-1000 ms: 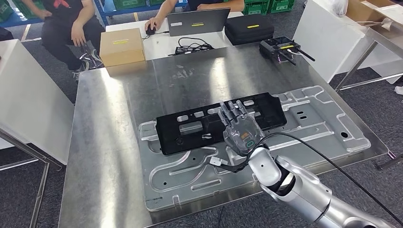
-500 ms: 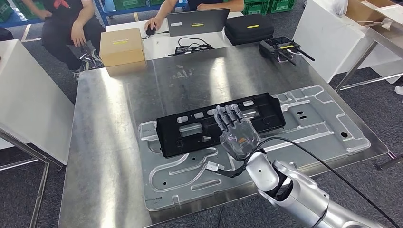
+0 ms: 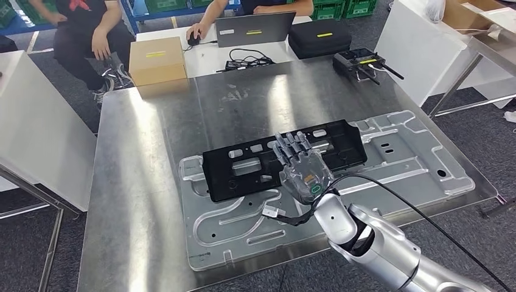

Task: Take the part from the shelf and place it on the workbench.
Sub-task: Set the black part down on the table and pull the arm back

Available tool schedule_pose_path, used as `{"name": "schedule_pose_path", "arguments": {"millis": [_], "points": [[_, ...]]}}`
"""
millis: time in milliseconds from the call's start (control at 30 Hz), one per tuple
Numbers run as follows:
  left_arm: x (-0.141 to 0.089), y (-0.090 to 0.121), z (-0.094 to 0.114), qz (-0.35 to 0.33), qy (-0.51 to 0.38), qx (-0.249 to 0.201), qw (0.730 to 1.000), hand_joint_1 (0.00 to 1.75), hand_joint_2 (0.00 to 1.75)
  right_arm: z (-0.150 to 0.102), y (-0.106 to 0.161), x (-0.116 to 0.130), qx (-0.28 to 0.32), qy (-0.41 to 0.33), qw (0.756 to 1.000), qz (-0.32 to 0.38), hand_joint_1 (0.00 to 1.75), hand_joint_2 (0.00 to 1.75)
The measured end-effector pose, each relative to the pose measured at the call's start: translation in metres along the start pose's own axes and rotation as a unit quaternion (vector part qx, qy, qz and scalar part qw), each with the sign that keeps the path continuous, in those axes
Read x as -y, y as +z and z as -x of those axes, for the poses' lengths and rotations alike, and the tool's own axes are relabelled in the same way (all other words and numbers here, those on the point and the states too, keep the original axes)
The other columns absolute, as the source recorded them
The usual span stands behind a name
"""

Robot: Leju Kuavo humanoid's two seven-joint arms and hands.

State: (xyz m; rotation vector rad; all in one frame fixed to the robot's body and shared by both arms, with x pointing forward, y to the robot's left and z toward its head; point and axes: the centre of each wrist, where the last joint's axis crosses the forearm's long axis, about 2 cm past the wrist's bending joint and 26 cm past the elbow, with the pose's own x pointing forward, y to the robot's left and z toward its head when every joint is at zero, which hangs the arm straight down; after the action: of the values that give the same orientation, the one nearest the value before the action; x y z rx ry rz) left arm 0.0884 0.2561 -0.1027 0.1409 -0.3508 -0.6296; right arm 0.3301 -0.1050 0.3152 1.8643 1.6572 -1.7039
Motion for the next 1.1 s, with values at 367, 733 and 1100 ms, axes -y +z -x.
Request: {"name": "schedule_pose_path", "arguments": {"millis": [367, 733, 1100], "points": [[-0.002, 0.000, 0.002, 0.003, -0.002, 0.002, 1.000, 0.00, 0.00, 0.001, -0.002, -0.002, 0.002, 0.002, 1.000, -0.001, 0.00, 0.00], [-0.009, -0.002, -0.002, -0.001, -0.007, 0.009, 1.000, 0.00, 0.00, 0.007, -0.005, -0.002, 0.000, 0.008, 1.000, -0.005, 0.00, 0.00], [-0.008, -0.002, -0.006, 0.003, -0.008, 0.014, 1.000, 0.00, 0.00, 0.008, -0.004, -0.006, -0.002, 0.010, 1.000, -0.012, 0.00, 0.00]]}}
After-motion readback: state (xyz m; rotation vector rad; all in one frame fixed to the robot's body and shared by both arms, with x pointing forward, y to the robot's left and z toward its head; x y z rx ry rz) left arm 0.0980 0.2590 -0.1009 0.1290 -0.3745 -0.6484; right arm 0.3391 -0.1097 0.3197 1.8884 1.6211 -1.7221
